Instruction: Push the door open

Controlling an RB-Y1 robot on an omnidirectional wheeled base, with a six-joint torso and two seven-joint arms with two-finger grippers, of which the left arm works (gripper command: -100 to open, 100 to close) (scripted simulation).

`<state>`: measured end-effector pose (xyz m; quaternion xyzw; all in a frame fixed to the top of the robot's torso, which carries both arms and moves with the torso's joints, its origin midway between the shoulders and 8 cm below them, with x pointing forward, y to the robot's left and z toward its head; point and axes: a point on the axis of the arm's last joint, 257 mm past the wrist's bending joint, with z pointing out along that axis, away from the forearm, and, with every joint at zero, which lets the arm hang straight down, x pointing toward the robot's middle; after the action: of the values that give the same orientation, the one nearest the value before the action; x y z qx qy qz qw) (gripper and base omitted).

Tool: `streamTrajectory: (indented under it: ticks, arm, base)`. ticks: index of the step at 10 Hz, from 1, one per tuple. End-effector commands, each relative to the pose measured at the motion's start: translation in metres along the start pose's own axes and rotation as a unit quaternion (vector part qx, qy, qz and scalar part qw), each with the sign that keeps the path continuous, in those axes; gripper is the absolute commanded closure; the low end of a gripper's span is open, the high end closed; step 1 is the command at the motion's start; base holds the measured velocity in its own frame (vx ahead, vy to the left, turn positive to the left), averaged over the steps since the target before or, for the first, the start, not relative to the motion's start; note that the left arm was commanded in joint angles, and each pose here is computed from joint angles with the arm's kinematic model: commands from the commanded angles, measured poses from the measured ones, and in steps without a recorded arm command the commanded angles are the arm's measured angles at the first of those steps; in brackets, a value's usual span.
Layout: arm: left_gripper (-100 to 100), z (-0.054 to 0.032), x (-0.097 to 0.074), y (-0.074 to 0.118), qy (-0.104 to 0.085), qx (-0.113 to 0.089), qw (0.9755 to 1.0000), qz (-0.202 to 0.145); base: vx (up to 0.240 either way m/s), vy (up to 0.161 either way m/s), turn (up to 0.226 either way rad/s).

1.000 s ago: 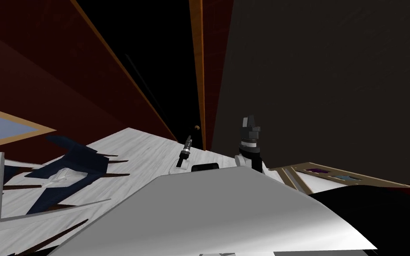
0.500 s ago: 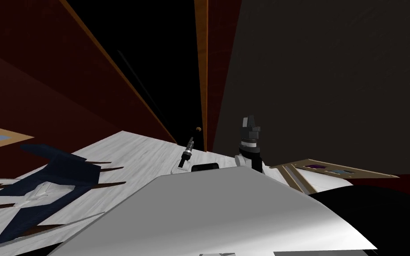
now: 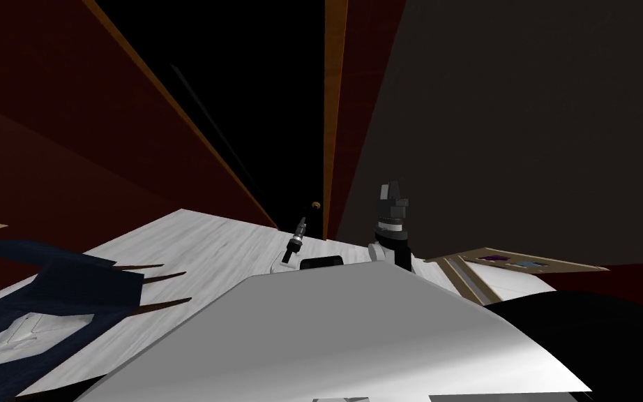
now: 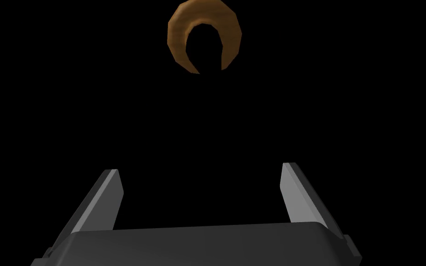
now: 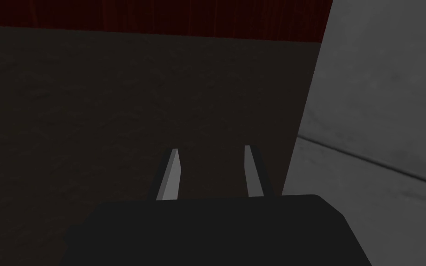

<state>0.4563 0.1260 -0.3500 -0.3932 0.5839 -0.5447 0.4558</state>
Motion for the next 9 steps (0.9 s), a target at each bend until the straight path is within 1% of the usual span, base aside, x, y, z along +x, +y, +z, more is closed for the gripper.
streamTrajectory:
  ticks: [1,3,5,7,9]
  arm:
    - [-100,0.0031,-0.012,0.002,-0.012,-0.001,0.9999,0.003]
    - [-100,0.0070,-0.027,0.004,-0.029,-0.003,0.9995,0.005]
    - [-100,0.0112,-0.045,0.006,-0.051,-0.005,0.9987,0.007]
    - [-100,0.0152,-0.065,0.009,-0.074,-0.007,0.9972,0.007]
    - [-100,0.0183,-0.082,0.011,-0.098,-0.010,0.9952,0.006]
  base:
    - [0.026,0.014,-0.163]
    - [0.044,-0.002,-0.233]
    - [0.052,-0.002,-0.205]
    - [0.064,0.003,-0.207]
    - [0.062,0.008,-0.205]
